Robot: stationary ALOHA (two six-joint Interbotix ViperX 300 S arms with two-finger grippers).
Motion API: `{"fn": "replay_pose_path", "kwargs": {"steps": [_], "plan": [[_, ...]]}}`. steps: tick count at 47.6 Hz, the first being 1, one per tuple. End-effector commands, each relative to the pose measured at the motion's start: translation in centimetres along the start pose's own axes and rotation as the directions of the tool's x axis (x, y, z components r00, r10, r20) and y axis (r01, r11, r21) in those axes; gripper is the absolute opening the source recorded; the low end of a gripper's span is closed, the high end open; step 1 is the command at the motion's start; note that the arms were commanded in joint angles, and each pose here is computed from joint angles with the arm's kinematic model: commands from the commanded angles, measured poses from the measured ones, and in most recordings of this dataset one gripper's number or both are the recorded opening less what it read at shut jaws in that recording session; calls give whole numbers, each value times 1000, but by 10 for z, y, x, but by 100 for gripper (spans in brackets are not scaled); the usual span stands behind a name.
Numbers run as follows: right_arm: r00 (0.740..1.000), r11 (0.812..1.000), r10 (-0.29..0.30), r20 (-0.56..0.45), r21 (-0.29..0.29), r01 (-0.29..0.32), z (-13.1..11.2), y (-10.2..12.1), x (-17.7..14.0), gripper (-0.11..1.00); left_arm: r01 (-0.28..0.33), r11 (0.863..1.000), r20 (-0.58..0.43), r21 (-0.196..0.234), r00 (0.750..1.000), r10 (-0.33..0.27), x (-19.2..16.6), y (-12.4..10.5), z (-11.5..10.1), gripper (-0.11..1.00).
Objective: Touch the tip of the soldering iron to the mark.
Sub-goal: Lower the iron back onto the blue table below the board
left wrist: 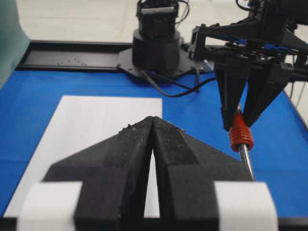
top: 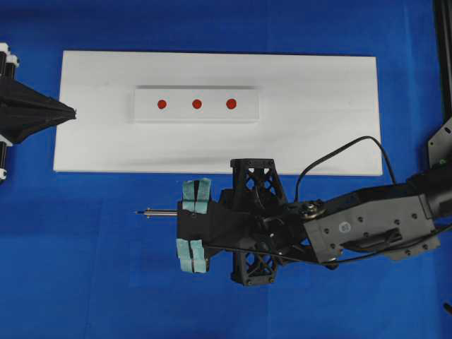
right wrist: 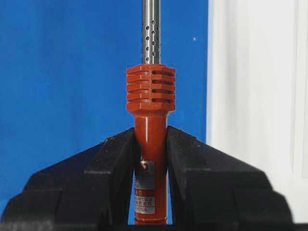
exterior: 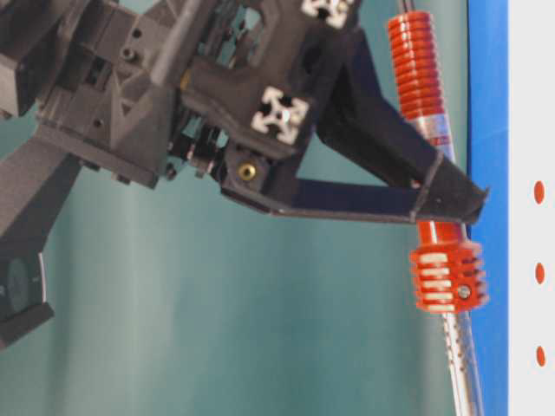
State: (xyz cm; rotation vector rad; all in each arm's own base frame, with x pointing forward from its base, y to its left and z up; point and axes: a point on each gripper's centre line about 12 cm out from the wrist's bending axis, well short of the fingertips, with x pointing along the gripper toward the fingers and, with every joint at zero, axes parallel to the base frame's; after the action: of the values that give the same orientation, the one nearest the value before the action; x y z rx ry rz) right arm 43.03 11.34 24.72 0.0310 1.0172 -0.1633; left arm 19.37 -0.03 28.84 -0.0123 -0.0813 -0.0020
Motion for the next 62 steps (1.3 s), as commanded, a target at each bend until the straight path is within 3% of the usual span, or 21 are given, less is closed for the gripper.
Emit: {"fn": "replay_pose_path", "kwargs": {"steps": [1,21,41,62], "plan": [[999,1000,18,41,8,-18,10,1,-12,7,1,1000,17,0,1000,-1,2,0,5,0],[1000,1000,24,14,5,-24,-6,2,9,7,1,1000,20,1,1000,-1,1,0,5,0],[990,991,130,52,2,-130,-30,20,62,7,1,1000,20,-2,1000,-1,1,0,5,0],[982,982,187,41,26,-188,-60,29,120,7,2,1000,18,-2,1000,-2,1,0,5,0]]}}
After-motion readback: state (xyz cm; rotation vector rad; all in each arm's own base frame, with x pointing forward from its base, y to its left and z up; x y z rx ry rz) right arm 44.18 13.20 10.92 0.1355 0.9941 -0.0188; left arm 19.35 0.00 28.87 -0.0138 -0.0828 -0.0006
